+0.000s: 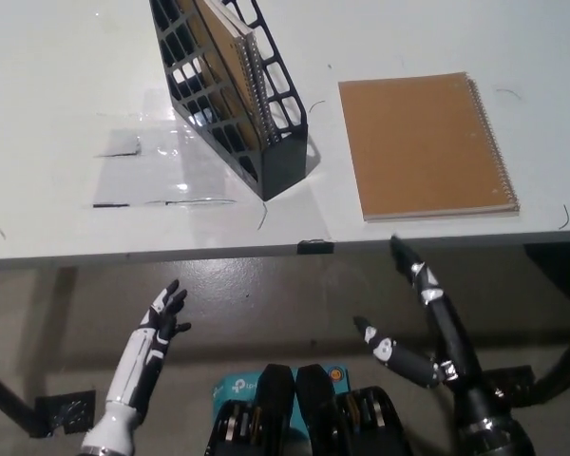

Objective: Use the right hand to pick up a book from the book holder on the left side and put it on another book on the right side

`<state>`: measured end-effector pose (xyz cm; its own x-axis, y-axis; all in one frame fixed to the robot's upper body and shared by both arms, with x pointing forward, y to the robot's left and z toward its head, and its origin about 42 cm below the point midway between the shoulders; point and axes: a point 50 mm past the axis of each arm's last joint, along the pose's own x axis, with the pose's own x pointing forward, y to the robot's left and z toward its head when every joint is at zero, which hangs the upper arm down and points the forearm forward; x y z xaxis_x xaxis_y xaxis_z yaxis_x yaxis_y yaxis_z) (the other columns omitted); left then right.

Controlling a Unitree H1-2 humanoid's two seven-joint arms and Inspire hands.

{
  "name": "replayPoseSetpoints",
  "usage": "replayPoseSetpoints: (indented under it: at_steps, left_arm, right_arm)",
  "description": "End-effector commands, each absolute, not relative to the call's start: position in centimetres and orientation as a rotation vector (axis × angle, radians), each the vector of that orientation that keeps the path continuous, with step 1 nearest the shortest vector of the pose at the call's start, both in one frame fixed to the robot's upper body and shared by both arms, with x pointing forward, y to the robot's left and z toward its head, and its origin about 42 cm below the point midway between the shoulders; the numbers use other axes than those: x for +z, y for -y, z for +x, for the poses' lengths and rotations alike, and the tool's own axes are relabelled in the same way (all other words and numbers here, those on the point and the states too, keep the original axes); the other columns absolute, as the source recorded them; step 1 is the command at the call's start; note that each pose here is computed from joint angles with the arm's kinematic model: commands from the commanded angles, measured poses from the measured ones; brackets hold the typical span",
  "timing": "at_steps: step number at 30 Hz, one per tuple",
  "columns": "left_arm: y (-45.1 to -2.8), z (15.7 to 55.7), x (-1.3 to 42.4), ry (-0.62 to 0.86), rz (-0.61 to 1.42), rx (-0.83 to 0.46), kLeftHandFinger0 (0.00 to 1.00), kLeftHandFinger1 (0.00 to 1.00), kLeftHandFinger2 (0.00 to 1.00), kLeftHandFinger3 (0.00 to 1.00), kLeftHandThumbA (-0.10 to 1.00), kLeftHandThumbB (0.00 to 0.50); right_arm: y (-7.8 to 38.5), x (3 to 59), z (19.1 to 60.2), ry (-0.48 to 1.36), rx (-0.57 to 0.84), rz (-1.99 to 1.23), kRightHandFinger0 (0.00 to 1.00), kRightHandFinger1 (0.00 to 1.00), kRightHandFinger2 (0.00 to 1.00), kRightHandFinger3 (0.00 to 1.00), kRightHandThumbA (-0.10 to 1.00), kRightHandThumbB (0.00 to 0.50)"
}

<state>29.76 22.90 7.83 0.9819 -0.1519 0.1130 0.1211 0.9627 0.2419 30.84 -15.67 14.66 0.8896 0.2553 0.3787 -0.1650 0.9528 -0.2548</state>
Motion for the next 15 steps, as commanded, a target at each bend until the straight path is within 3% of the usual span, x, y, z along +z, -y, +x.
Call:
replayPoseSetpoints:
  at_steps: [1, 3, 5, 9, 15]
  left_arm:
    - [-21.4, 28.1, 8.5, 0.205, 0.223, -0.173, 0.94, 1.00, 1.00, 1.00, 1.00, 0.157]
    - [-20.9, 27.5, 8.5, 0.217, 0.227, -0.185, 0.98, 1.00, 1.00, 1.00, 1.00, 0.165]
    - [-20.5, 26.9, 8.3, 0.234, 0.218, -0.193, 1.00, 1.00, 1.00, 1.00, 1.00, 0.163]
    - [-20.1, 26.1, 8.1, 0.238, 0.206, -0.203, 1.00, 1.00, 1.00, 1.00, 1.00, 0.163]
    - [-20.1, 25.7, 7.4, 0.208, 0.212, -0.212, 1.00, 1.00, 1.00, 1.00, 1.00, 0.256]
  right_arm:
    - [14.8, 20.8, 31.8, 0.588, 0.214, -0.165, 0.97, 1.00, 1.00, 1.00, 0.70, 0.130]
    - [14.1, 22.8, 32.8, 0.630, 0.224, -0.170, 0.97, 1.00, 1.00, 1.00, 0.67, 0.112]
    - [13.1, 24.4, 34.3, 0.644, 0.229, -0.174, 0.99, 1.00, 1.00, 1.00, 0.69, 0.149]
    - [11.6, 26.6, 36.9, 0.632, 0.241, -0.129, 1.00, 1.00, 1.00, 1.00, 0.75, 0.176]
    - [9.6, 28.9, 41.9, 0.586, 0.276, -0.131, 1.00, 1.00, 1.00, 1.00, 0.86, 0.232]
